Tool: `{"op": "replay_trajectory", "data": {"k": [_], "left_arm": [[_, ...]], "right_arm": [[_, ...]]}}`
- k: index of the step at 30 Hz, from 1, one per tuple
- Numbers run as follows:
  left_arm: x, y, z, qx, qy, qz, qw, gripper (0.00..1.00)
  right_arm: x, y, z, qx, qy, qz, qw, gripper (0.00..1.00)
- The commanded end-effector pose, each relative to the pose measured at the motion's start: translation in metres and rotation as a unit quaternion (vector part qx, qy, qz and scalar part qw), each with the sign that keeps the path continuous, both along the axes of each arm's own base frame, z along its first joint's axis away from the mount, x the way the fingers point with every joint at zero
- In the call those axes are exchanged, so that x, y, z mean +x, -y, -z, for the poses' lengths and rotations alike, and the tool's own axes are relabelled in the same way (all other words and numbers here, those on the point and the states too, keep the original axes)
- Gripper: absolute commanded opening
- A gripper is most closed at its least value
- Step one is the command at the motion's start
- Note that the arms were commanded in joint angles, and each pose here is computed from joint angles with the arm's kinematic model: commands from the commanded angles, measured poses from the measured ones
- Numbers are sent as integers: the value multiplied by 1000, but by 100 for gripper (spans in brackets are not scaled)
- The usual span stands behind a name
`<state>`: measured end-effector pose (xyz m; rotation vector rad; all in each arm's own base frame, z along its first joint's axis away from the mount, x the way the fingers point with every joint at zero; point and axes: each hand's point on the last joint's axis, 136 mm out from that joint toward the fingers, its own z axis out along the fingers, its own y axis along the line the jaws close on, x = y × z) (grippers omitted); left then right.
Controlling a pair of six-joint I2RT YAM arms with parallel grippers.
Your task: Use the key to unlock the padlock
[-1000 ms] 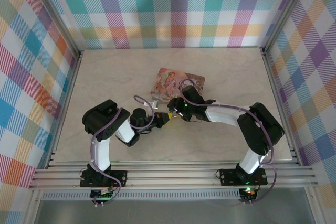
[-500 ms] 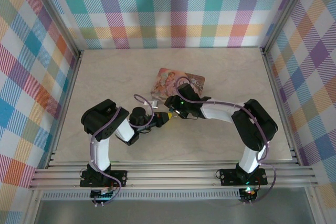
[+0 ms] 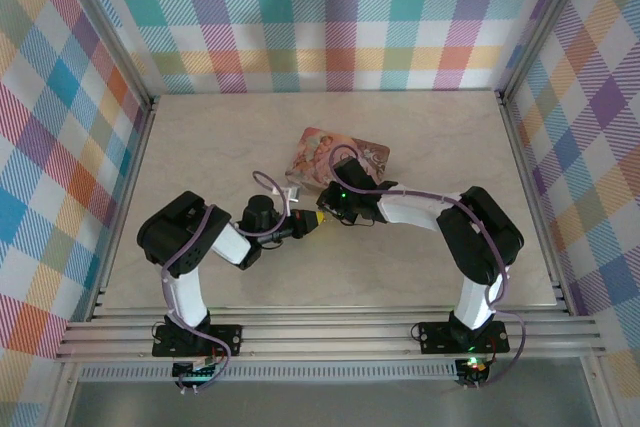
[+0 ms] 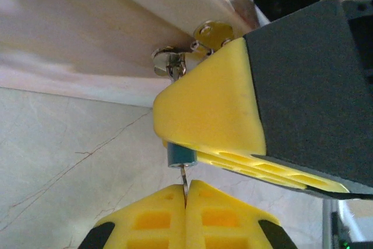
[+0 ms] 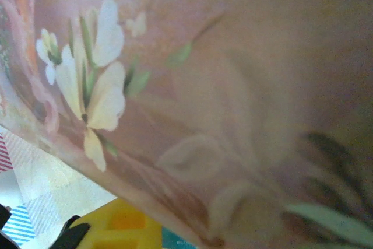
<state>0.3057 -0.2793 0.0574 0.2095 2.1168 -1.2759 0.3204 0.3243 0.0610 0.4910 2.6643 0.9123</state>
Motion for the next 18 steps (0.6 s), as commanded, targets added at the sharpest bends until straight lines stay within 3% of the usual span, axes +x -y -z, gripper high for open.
{"op": "replay_trajectory", "data": {"k": [1,4,10,18], "left_arm": [[-3,3,-2,31,6,37,999,0],[-2,5,-7,39,17,47,998,0],[4,5,-20,55,61,46,996,0],[-4,0,-50,162,214,32,963,0]], "right_arm": [[-30,14,41,-46,-82,-1,996,9],[-31,14,42,-44,-84,-2,996,0],[-33,11,40,-36,-91,-8,995,0],[-38,1,32,-14,-123,-22,992,0]]}}
